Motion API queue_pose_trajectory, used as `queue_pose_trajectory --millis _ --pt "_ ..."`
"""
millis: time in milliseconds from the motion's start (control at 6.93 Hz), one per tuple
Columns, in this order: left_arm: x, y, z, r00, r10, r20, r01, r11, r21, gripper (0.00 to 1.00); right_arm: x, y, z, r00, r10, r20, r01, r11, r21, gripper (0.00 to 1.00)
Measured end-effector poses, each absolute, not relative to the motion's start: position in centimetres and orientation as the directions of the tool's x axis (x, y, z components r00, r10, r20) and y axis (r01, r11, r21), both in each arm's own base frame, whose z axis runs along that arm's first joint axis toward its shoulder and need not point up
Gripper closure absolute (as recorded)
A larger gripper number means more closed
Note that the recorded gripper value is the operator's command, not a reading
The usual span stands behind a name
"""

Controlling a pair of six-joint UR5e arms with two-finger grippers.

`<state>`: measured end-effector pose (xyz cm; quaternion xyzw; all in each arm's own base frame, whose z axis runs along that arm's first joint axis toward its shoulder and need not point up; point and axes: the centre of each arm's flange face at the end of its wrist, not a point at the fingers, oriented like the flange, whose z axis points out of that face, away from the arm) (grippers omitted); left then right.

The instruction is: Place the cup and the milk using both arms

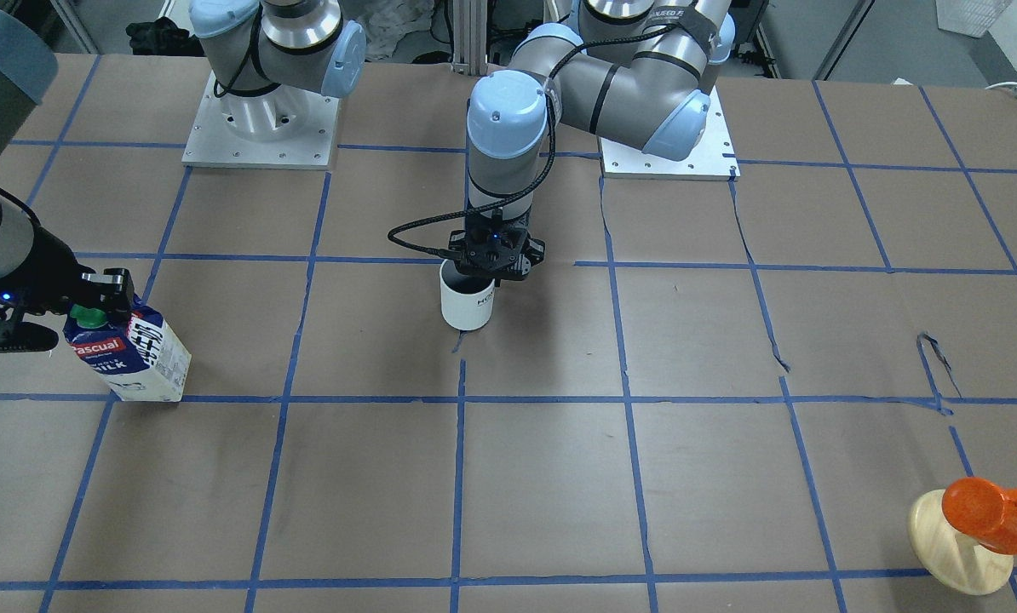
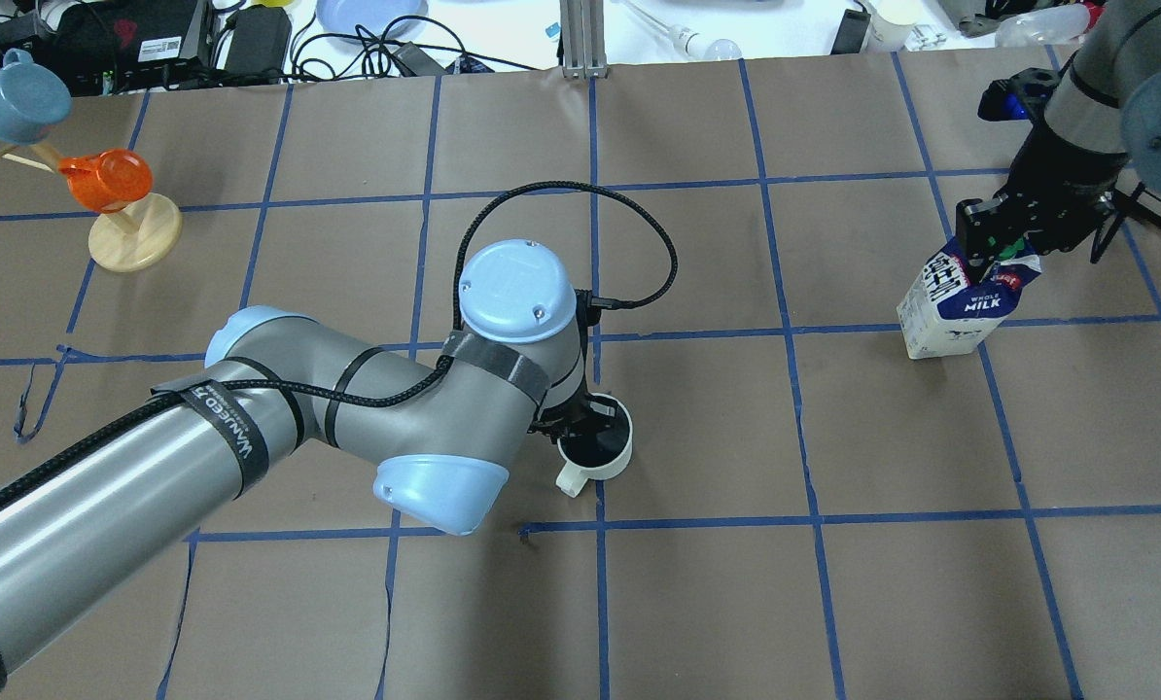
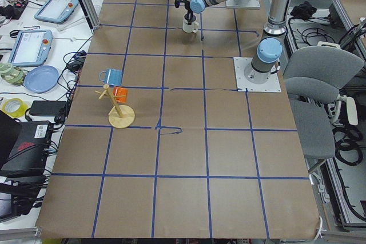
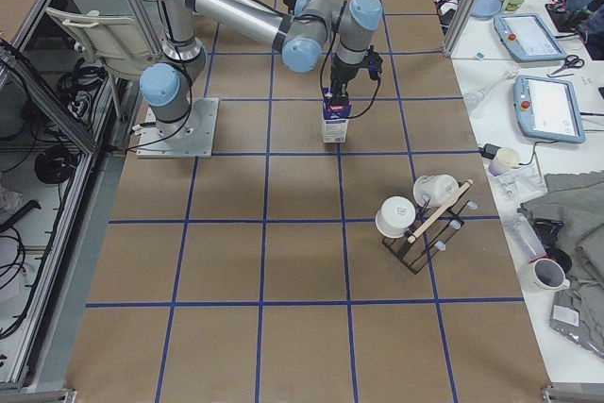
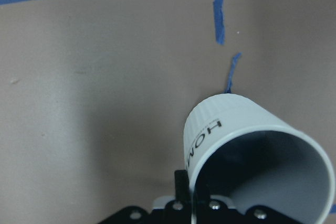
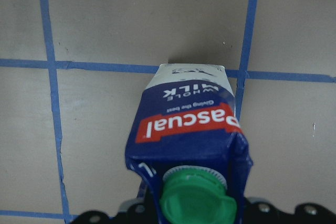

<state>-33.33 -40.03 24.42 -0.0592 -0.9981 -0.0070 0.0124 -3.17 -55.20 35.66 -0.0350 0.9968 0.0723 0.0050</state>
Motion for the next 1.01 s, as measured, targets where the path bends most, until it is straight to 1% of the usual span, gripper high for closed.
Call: queue_pose_trajectory --millis 144,289,577,722,1010 --pt "-33.3 -40.1 24.5 -0.992 0.12 0.03 0.12 0.993 0.012 0.0 -1.5 -55.4 36.1 -0.995 -0.094 -0.019 -0.096 0.985 0.141 0.71" --pt "-33.2 -40.7 25.2 -0.993 0.115 0.033 0.115 0.993 -0.005 0.0 1.2 -55.4 36.3 -0.993 -0.113 -0.023 -0.115 0.984 0.14 0.71" --pt "-32.0 -42.8 27.9 -0.996 0.087 0.032 0.086 0.996 -0.035 0.0 7.9 -54.7 37.4 -0.995 -0.092 -0.039 -0.097 0.985 0.141 0.71" --pt "-30.0 -44.3 29.6 -0.997 0.071 0.029 0.07 0.997 -0.042 0.0 11.3 -53.8 38.1 -0.997 -0.066 -0.046 -0.072 0.987 0.142 0.71" --pt "-24.7 -46.6 32.8 -0.996 0.094 -0.003 0.094 0.994 -0.052 0.0 18.3 -51.2 38.7 -0.998 -0.025 -0.05 -0.032 0.988 0.15 0.71"
